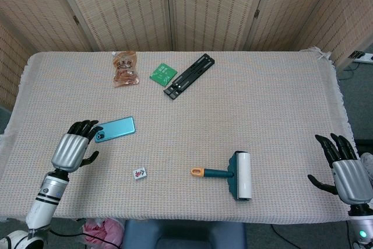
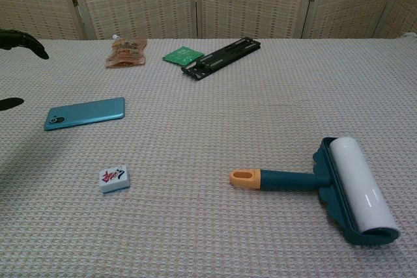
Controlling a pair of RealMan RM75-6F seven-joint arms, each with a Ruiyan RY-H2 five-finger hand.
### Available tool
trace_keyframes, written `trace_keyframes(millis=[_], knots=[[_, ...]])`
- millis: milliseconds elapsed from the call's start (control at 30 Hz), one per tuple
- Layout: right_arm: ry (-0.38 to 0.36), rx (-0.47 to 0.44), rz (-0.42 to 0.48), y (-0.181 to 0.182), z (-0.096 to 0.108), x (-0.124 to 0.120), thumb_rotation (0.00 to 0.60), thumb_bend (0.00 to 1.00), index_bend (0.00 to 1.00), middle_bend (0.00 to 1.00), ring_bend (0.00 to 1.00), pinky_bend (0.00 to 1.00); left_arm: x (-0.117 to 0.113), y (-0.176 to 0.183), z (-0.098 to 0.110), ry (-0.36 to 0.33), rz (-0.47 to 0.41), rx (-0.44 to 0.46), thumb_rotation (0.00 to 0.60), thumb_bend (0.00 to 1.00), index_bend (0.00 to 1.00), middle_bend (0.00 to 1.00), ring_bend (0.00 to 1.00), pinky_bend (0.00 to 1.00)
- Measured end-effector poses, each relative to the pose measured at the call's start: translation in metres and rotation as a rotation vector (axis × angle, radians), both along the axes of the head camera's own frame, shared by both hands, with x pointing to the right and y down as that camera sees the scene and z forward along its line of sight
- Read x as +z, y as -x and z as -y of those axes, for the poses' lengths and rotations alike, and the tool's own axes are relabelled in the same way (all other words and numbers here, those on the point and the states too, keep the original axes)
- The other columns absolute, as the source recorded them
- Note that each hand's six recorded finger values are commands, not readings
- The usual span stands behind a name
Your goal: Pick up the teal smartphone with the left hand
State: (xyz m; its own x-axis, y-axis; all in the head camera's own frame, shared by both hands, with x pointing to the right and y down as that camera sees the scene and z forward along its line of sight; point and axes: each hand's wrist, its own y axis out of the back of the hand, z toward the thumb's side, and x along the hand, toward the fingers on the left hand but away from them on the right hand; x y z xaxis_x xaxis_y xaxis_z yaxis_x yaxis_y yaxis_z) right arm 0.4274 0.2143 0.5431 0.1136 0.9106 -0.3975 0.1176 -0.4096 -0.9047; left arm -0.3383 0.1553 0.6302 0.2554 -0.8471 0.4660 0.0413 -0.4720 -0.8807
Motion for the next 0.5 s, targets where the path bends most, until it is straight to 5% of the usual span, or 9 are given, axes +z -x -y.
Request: trace_keyframes(millis=[500], knots=[[0.005,0.011,-0.003,-0.004,0.000,0.002,0.600,0.10,0.02,0.15,0.02,0.06,0.072,-0.030,0.028,0.141,0.143,-0.032,0.600,0.31,0.24,0.21,0.16,0.20]])
